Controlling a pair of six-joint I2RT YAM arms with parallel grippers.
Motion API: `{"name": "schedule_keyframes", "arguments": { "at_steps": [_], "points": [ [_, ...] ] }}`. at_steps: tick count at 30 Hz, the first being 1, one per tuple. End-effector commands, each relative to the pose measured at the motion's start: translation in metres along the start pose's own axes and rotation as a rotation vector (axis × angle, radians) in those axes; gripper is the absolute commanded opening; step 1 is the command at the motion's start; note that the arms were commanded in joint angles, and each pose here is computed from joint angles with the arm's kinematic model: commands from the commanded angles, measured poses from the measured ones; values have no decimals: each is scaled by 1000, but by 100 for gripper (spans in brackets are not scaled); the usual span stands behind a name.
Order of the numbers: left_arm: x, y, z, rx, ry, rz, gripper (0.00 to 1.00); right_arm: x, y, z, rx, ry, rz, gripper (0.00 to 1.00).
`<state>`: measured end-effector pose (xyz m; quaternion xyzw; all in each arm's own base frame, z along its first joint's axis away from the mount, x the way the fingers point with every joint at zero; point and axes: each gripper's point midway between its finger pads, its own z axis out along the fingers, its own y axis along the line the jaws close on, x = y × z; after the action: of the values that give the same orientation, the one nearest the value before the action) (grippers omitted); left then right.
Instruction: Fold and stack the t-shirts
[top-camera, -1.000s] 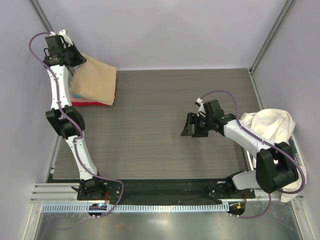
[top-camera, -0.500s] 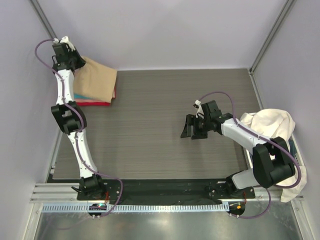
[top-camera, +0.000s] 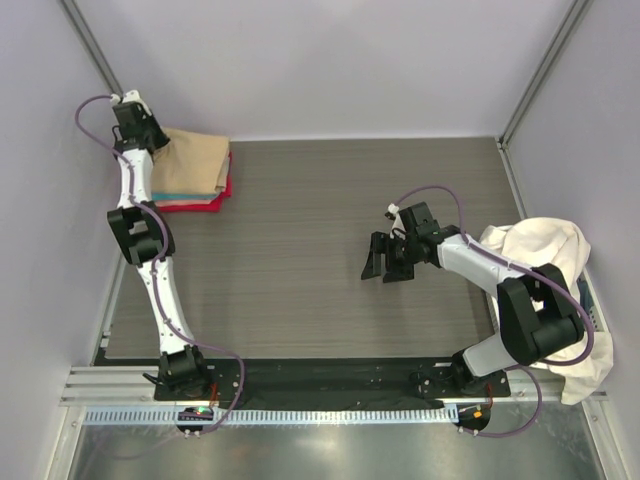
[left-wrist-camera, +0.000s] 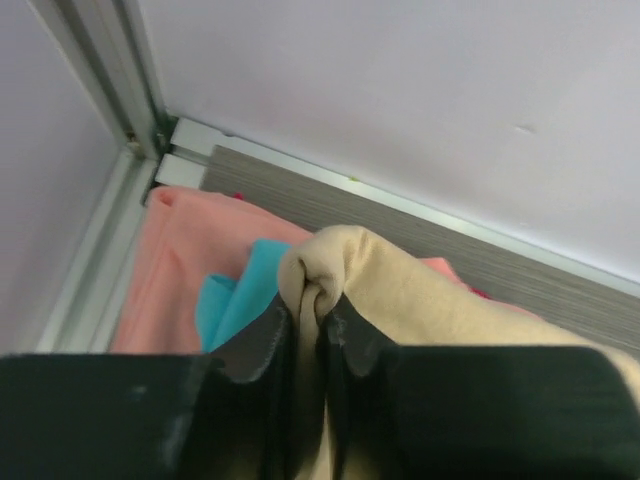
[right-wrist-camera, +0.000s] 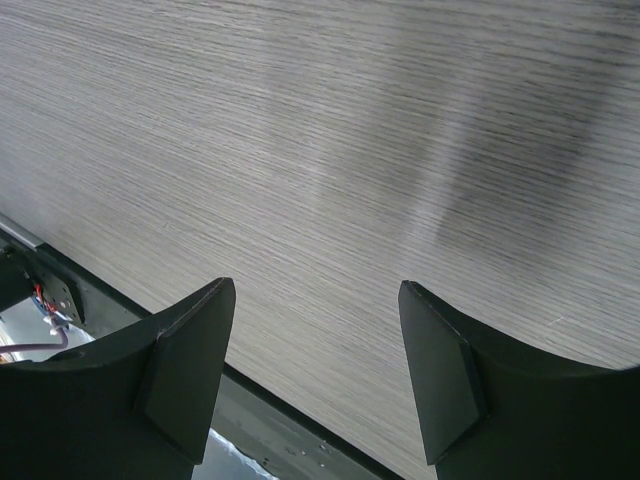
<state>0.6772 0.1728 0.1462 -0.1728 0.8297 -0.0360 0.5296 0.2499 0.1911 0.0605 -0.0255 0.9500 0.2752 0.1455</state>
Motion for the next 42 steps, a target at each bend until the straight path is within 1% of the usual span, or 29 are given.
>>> {"name": "schedule_keyframes", "arguments": {
  "at_steps": [1,2,3,4,6,7,8,10,11,13,14,15,18,20,24,25,27,28,31,32,33,36,37,38,39,41,42],
  "points": [
    [-46,29,-4,-123,-158,28,26,-13,10,-4,-20,-32,-27,73],
    [-46,36,-6,-162,-158,20,36,-13,10,-5,-20,-32,-27,72],
    [-47,37,-8,-169,-158,18,52,-14,11,-5,-22,-34,-28,72],
    [-59,38,-18,-179,-178,11,57,-13,11,-6,-21,-33,-29,73],
    [-65,38,-27,-199,-183,-1,68,-12,12,-8,-24,-39,-30,73],
    [-76,37,-36,-208,-203,-6,69,-11,13,-8,-27,-37,-33,72],
    [-90,35,-51,-226,-229,-35,70,-11,13,-9,-30,-40,-35,73],
    [-105,29,-68,-234,-254,-59,72,-12,15,-10,-33,-44,-39,72],
    [-118,25,-85,-241,-277,-75,72,-13,17,-11,-36,-48,-43,73],
    [-123,14,-97,-229,-284,-87,71,-14,19,-13,-43,-56,-50,73],
    [-125,4,-105,-196,-286,-92,71,-14,21,-14,-46,-58,-55,72],
    [-124,0,-107,-183,-283,-115,71,-15,23,-15,-51,-63,-59,72],
    [-116,-16,-108,-147,-261,-126,70,-16,26,-17,-60,-69,-67,73],
    [-108,-25,-102,-117,-238,-124,70,-15,27,-17,-62,-67,-69,73],
    [-80,-40,-76,-25,-168,-134,70,-16,25,-17,-51,-74,-70,73],
    [-63,-44,-62,15,-131,-140,70,-16,24,-16,-50,-73,-70,73],
    [-57,-50,-49,68,-131,-137,70,-15,23,-16,-44,-69,-67,73],
    [-42,-54,-33,114,-103,-132,70,-15,22,-16,-42,-71,-66,73],
    [-26,-50,-13,138,-80,-149,70,-15,20,-15,-29,-74,-67,73],
    [-16,-43,0,114,-77,-154,70,-15,18,-14,-23,-74,-66,73],
    [-15,-36,4,88,-84,-147,70,-15,17,-13,-19,-74,-66,73],
    [-21,-10,14,-29,-138,-100,71,-16,17,-14,-16,-74,-70,73],
    [-24,-8,15,-31,-149,-94,71,-15,17,-14,-16,-74,-72,72],
    [-41,-11,7,-23,-195,-96,72,-15,16,-15,-14,-73,-71,72],
    [-49,-12,1,-28,-208,-115,73,-15,17,-16,-16,-74,-69,73],
    [-66,-27,-11,-2,-237,-107,75,-14,18,-15,-20,-69,-66,73],
    [-86,-40,-26,18,-271,-75,82,-14,18,-15,-23,-67,-65,73]
  ]
}}
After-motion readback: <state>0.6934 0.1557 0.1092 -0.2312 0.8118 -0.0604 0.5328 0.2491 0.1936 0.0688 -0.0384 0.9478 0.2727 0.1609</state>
